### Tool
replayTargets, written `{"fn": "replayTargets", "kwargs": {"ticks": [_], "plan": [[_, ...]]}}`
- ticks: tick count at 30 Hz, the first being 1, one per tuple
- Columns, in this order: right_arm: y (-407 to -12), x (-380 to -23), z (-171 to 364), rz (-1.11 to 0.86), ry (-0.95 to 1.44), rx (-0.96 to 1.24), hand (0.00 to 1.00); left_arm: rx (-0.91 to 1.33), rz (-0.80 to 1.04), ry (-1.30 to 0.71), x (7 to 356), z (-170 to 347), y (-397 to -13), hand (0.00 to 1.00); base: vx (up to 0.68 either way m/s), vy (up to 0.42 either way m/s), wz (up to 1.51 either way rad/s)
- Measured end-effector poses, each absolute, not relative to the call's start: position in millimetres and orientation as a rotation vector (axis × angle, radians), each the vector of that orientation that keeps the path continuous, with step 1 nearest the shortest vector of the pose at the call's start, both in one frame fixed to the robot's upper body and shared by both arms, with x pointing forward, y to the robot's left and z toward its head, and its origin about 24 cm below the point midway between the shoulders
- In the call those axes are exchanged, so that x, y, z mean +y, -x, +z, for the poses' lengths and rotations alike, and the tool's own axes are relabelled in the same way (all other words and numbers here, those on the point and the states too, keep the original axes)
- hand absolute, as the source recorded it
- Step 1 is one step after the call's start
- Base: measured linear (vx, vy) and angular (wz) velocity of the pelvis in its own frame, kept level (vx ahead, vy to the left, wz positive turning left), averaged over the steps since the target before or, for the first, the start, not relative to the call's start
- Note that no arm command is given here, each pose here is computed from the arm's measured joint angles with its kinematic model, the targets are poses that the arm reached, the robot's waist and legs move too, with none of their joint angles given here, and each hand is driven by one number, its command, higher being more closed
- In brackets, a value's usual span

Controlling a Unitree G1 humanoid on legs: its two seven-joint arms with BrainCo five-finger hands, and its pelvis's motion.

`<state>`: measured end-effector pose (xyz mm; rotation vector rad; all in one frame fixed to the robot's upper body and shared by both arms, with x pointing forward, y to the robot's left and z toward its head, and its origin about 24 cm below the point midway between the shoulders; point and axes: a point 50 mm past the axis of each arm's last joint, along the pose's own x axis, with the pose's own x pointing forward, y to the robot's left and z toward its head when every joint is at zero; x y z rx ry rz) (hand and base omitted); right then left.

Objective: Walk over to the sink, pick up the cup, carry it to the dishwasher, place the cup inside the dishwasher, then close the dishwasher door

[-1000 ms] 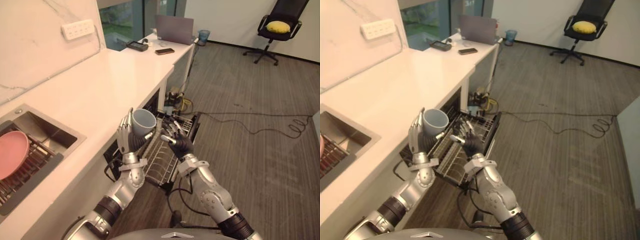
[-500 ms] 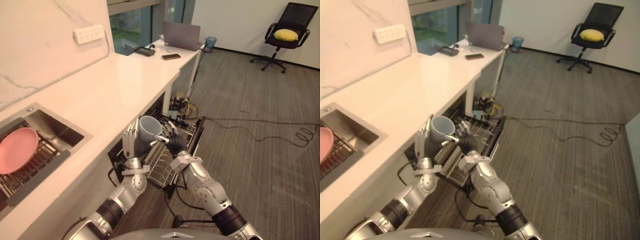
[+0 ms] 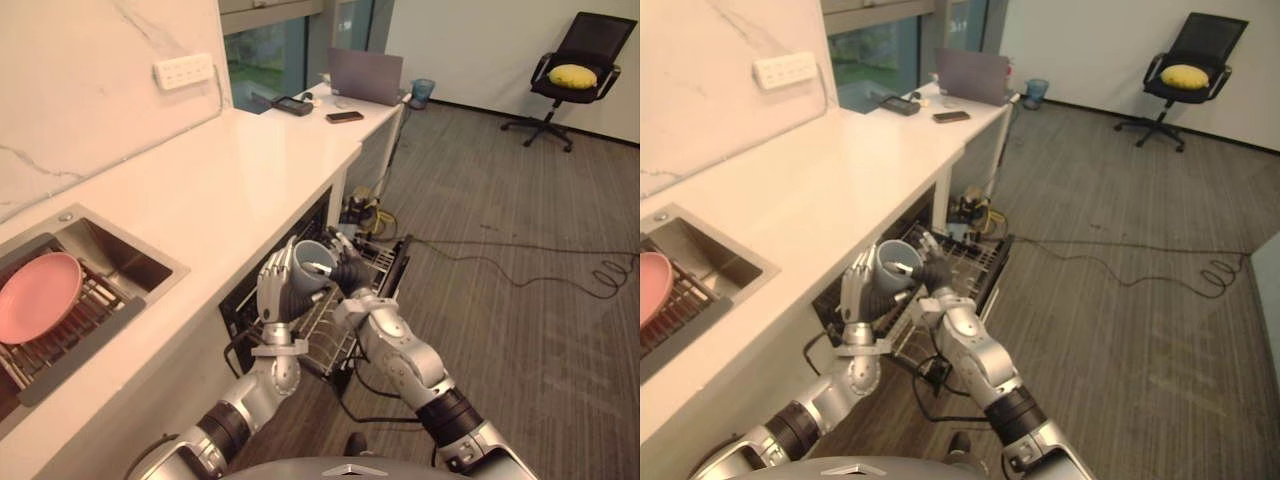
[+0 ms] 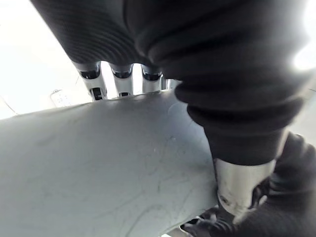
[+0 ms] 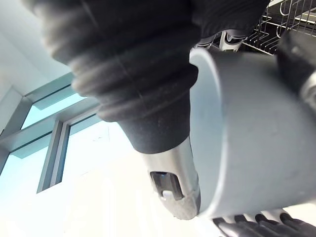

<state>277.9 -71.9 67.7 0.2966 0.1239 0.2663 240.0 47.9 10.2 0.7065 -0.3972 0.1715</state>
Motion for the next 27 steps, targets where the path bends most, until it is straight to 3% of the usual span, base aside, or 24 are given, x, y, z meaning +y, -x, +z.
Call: {"fn": "replayTargets", "kwargs": {"ticks": [27], "plan": [[-279, -61, 63, 0.305, -0.42, 0.197, 0.0, -0.406, 0.226, -0.711, 51, 17, -245, 1.0, 0.0, 0.002, -0.01]]}}
